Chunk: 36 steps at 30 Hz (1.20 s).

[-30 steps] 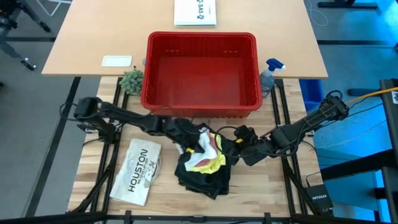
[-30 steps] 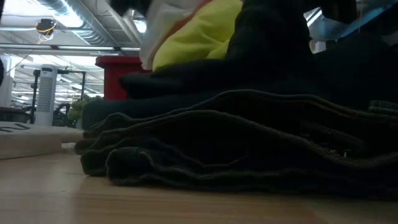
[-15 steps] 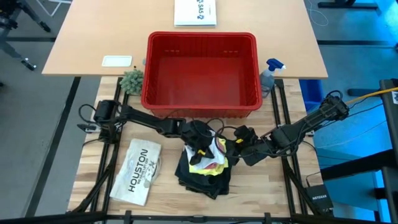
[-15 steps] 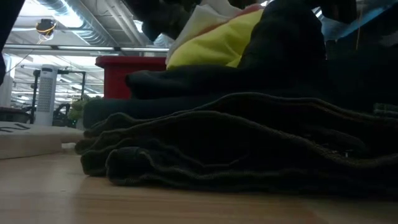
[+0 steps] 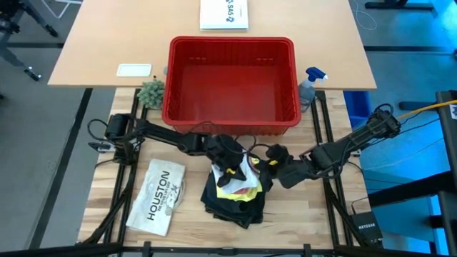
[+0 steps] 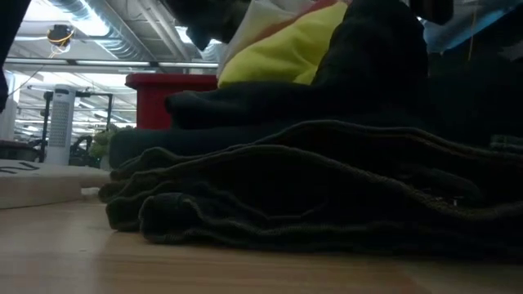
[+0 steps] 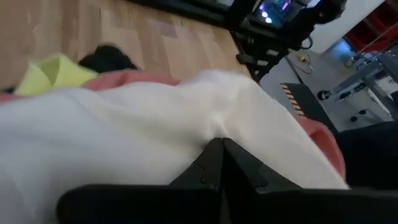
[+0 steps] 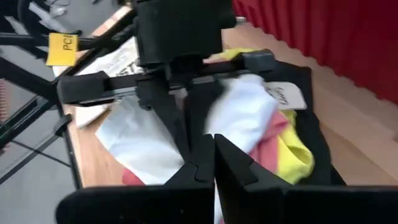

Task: Fold laundry
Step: Put the stacked clothes into the red bin

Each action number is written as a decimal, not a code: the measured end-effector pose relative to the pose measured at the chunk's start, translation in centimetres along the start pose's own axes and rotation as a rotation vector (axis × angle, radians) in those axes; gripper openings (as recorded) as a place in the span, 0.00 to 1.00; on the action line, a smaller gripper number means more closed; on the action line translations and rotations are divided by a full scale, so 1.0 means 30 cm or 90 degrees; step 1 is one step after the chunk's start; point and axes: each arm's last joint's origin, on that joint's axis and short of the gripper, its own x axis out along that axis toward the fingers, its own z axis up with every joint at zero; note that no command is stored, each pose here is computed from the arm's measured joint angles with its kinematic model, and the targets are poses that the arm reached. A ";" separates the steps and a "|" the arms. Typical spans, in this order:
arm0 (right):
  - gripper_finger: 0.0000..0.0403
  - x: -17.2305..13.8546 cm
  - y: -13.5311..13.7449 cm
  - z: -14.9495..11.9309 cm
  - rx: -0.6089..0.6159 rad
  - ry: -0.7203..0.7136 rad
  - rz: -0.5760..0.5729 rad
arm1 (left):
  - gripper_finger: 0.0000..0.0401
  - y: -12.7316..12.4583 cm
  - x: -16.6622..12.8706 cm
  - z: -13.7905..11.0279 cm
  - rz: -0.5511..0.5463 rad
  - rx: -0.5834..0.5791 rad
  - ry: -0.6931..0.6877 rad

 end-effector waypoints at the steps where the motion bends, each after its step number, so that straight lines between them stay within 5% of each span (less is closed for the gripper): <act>1: 0.00 0.003 0.002 0.007 -0.006 -0.001 0.009 | 0.00 -0.006 -0.008 0.007 0.000 0.002 -0.004; 22: 0.00 0.091 0.015 0.057 -0.042 0.012 0.067 | 0.00 -0.072 -0.185 0.093 0.057 0.066 -0.026; 29: 0.00 0.146 0.014 0.085 -0.051 0.013 0.091 | 0.00 -0.150 -0.280 0.100 0.127 0.090 0.000; 36: 0.00 0.212 -0.004 0.099 -0.060 0.045 0.096 | 0.00 -0.232 -0.251 0.063 0.152 0.105 0.032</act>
